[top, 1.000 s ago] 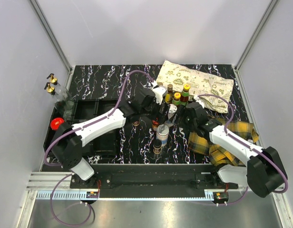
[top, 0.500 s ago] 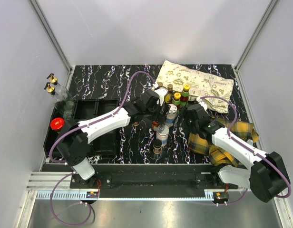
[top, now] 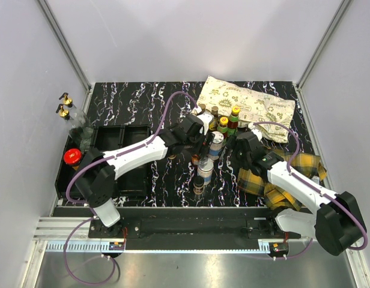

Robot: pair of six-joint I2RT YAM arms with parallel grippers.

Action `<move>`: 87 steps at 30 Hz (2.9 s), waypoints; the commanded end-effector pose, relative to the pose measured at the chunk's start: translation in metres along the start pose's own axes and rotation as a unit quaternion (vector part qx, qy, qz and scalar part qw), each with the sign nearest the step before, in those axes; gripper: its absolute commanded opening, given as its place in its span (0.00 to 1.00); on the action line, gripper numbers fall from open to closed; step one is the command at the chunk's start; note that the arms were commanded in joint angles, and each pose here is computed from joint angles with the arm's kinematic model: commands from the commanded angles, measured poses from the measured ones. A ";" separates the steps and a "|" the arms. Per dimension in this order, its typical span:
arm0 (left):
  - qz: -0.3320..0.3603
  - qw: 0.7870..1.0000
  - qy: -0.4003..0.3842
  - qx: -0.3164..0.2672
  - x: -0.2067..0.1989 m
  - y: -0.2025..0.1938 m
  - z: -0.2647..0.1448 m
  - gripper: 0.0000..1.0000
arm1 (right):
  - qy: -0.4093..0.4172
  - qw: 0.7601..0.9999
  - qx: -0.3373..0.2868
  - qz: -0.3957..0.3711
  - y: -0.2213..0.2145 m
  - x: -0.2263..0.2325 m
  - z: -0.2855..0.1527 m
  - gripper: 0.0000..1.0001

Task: Organize the condiment bottles
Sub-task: Pick up the bottle from the center of the board, then place the bottle in the storage box.

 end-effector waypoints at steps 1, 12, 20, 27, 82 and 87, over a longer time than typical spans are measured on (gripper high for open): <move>0.001 1.000 0.002 -0.016 -0.005 0.013 -0.002 0.71 | -0.013 1.000 -0.012 0.002 0.004 -0.002 0.000 0.87; -0.001 0.998 0.063 -0.030 0.011 0.022 -0.006 0.23 | -0.016 1.000 -0.011 -0.001 0.005 -0.002 0.002 0.88; -0.006 0.990 0.121 -0.068 0.026 0.042 -0.023 0.00 | -0.017 1.000 -0.010 -0.001 0.003 -0.003 0.001 0.88; -0.014 0.990 0.092 -0.102 0.013 0.063 -0.049 0.00 | -0.017 1.000 -0.012 0.000 0.003 -0.003 0.000 0.88; -0.271 0.840 0.381 -0.276 0.200 -0.009 -0.307 0.00 | -0.020 0.999 -0.013 -0.048 0.008 -0.007 0.003 0.92; -0.286 0.804 0.443 -0.275 0.219 -0.024 -0.326 0.00 | -0.022 0.999 -0.014 -0.045 0.005 -0.012 0.001 0.92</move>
Point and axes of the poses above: each gripper's point midway between its finger pads, its own z axis out along the fingers, its own x axis along the line the jaws close on, y = z × x, the point moved 2 cm from there along -z, back along the fingers, and after that the axes turned 14 degrees about -z, right-handed, at the moved point
